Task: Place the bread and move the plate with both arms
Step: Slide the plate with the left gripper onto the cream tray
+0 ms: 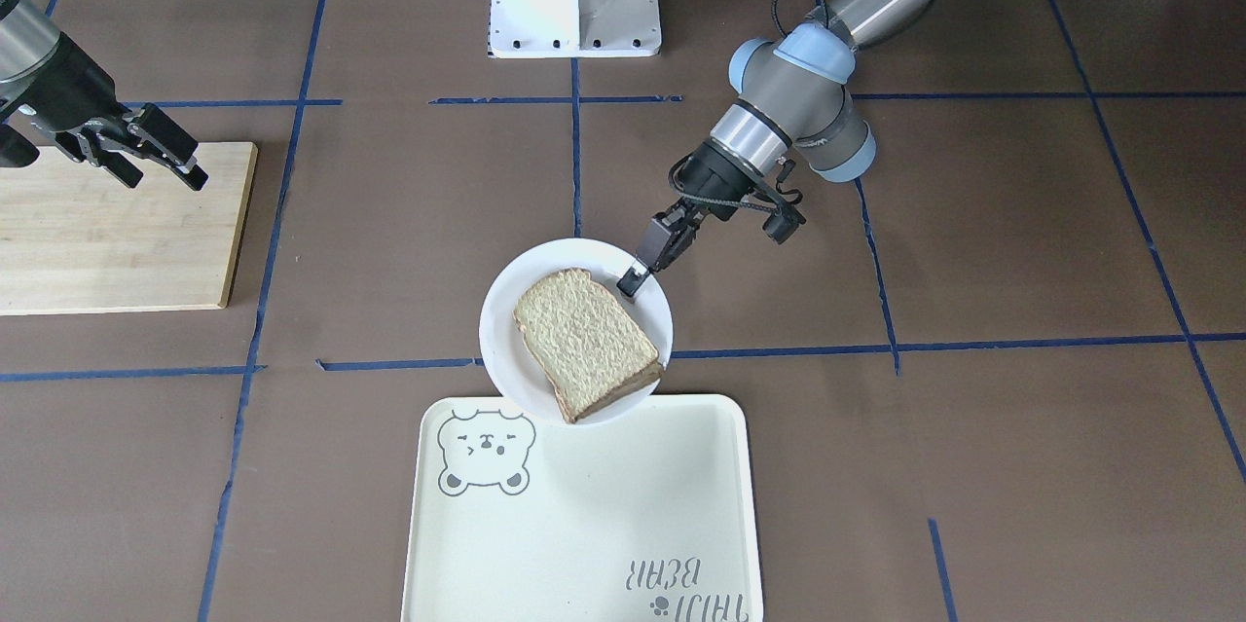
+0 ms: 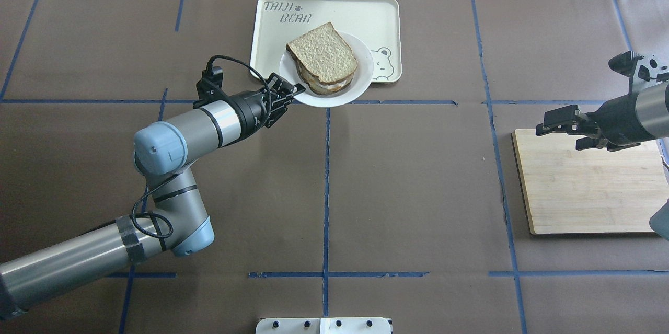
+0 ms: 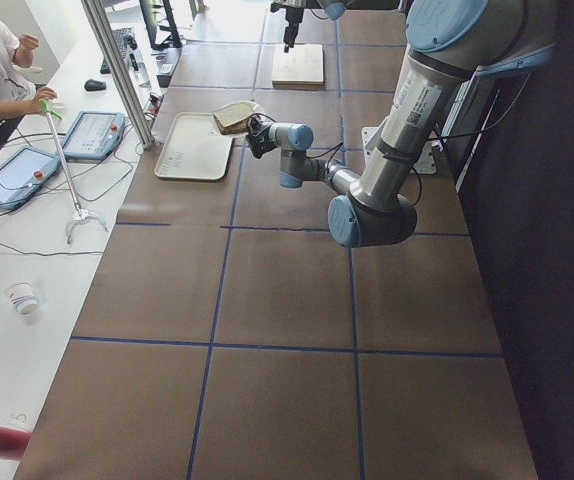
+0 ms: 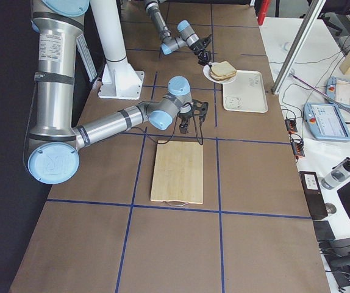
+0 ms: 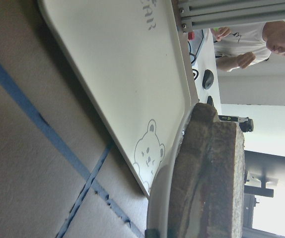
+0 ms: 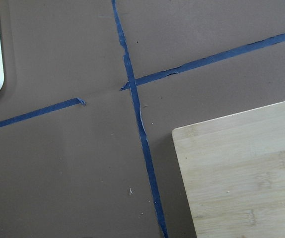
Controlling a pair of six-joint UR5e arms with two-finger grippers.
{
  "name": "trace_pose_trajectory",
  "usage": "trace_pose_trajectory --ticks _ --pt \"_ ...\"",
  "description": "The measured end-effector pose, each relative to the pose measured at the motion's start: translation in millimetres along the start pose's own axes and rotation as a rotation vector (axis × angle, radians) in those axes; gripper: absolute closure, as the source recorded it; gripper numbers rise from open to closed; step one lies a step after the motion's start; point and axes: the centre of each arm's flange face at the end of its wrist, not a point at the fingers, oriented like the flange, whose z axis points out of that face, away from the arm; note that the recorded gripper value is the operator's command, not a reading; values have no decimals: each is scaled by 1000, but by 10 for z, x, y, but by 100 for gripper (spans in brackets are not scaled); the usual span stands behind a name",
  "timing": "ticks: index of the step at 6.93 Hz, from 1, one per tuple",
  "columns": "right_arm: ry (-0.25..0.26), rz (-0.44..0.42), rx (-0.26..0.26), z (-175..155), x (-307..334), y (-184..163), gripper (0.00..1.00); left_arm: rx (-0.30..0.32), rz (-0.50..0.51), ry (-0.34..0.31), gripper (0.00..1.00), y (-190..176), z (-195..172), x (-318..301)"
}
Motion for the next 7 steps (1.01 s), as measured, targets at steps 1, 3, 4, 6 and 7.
trace_pose_trajectory --ticks 1,3,4,6,7 --pt "1 3 2 -44 36 25 1 45 -2 -22 94 -113 305 85" --pt "2 5 4 -111 83 75 1 126 -11 -84 94 -282 946 151" --pt "1 5 5 -131 88 89 1 157 -11 -114 94 -380 1124 123" --pt "1 5 5 -140 92 96 1 199 -6 -161 90 -528 1318 24" --pt "3 5 5 -142 100 100 1 209 -4 -177 52 -556 1372 -17"
